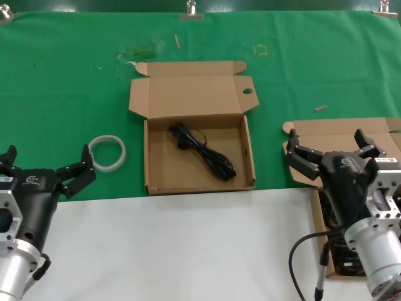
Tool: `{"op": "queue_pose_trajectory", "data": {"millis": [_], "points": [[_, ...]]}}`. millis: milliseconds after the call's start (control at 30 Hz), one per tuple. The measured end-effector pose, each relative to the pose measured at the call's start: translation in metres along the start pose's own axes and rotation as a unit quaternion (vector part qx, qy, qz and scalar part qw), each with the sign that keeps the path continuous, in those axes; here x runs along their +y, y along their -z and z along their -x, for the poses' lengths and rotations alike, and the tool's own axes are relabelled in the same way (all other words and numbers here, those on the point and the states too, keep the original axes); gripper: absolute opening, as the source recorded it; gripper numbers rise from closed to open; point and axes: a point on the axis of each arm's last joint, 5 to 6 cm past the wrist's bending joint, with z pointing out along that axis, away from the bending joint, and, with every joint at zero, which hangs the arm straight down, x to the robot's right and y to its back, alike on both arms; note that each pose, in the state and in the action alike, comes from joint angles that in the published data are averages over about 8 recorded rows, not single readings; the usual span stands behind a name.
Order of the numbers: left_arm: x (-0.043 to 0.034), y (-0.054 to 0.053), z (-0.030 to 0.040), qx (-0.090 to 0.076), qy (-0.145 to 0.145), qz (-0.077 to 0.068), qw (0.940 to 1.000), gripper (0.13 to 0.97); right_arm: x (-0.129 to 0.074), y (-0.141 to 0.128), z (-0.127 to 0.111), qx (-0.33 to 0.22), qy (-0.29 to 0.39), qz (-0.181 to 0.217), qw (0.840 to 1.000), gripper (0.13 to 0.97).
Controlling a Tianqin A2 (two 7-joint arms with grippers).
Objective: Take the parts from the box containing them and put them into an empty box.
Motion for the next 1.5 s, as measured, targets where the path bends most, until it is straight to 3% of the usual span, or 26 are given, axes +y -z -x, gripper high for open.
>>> {"op": "queue_pose_trajectory", "data": {"millis": [1500], "points": [[0.0000, 0.0000, 0.0000, 0.000, 0.000, 0.000, 1.0000, 0.966, 0.0000, 0.0000, 0.0000, 0.000, 0.000, 0.000, 1.000, 0.966]]}}
